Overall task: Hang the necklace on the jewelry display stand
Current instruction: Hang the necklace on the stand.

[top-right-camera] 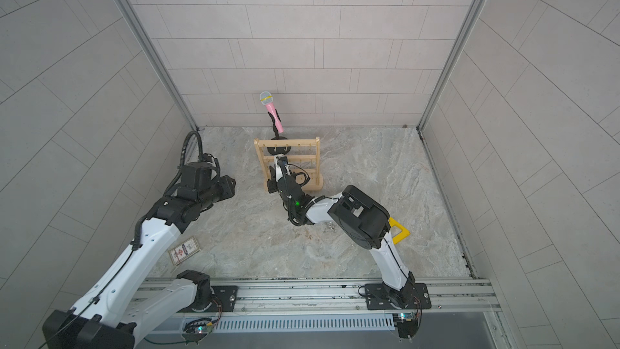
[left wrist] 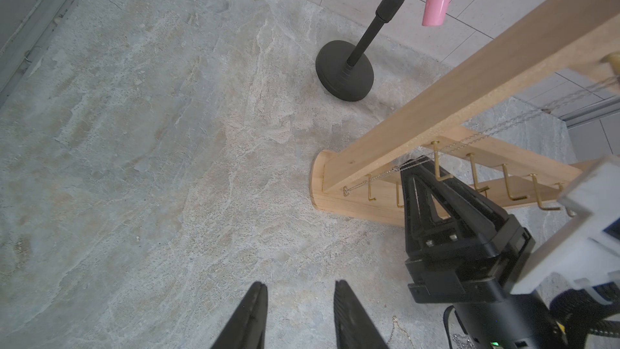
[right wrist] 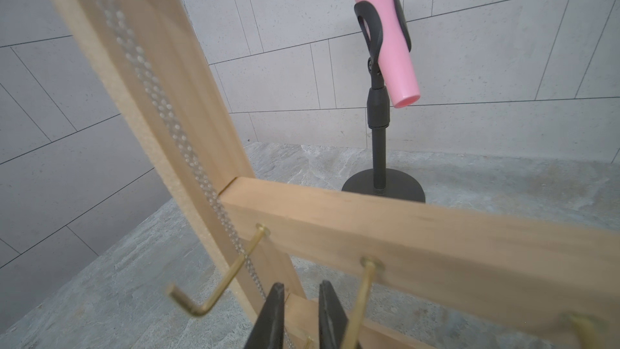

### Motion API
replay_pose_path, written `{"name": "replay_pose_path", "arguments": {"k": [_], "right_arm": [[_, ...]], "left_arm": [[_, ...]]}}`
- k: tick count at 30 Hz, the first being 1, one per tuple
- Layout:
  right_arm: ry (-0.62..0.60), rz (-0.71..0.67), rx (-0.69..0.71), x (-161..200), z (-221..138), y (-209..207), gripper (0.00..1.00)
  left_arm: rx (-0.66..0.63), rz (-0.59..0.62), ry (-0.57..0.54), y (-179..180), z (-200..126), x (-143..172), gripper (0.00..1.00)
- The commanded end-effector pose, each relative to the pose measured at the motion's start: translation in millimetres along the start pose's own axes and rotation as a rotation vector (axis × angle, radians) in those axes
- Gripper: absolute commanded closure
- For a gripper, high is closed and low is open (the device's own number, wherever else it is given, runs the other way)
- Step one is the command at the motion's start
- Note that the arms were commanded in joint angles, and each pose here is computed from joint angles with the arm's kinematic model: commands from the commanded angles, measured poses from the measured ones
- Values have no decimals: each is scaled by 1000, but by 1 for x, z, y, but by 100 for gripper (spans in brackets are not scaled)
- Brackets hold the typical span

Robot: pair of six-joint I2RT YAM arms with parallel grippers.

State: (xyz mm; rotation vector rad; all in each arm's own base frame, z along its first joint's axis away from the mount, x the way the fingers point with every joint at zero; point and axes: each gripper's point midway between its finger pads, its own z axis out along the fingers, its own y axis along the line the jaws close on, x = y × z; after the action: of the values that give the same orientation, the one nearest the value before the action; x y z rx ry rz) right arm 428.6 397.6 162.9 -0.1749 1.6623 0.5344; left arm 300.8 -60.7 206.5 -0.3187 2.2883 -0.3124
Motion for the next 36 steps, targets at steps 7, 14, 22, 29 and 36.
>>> {"name": "replay_pose_path", "arguments": {"k": [7, 14, 22, 29, 36], "right_arm": [[5, 13, -3, 8, -3, -3, 78], [2, 8, -2, 5, -9, -5, 79], [-8, 10, -32, 0, -7, 5, 78], [-14, 3, -24, -4, -1, 7, 78], [-11, -2, -16, -4, 5, 5, 78]], "left_arm": [[-5, -4, -8, 3, 0, -1, 62], [1, -8, -10, 2, 1, -1, 62], [2, -9, -9, 1, 2, -1, 62], [-2, -9, -10, 2, 2, -1, 62], [-4, -8, -9, 3, 2, -1, 62]]}}
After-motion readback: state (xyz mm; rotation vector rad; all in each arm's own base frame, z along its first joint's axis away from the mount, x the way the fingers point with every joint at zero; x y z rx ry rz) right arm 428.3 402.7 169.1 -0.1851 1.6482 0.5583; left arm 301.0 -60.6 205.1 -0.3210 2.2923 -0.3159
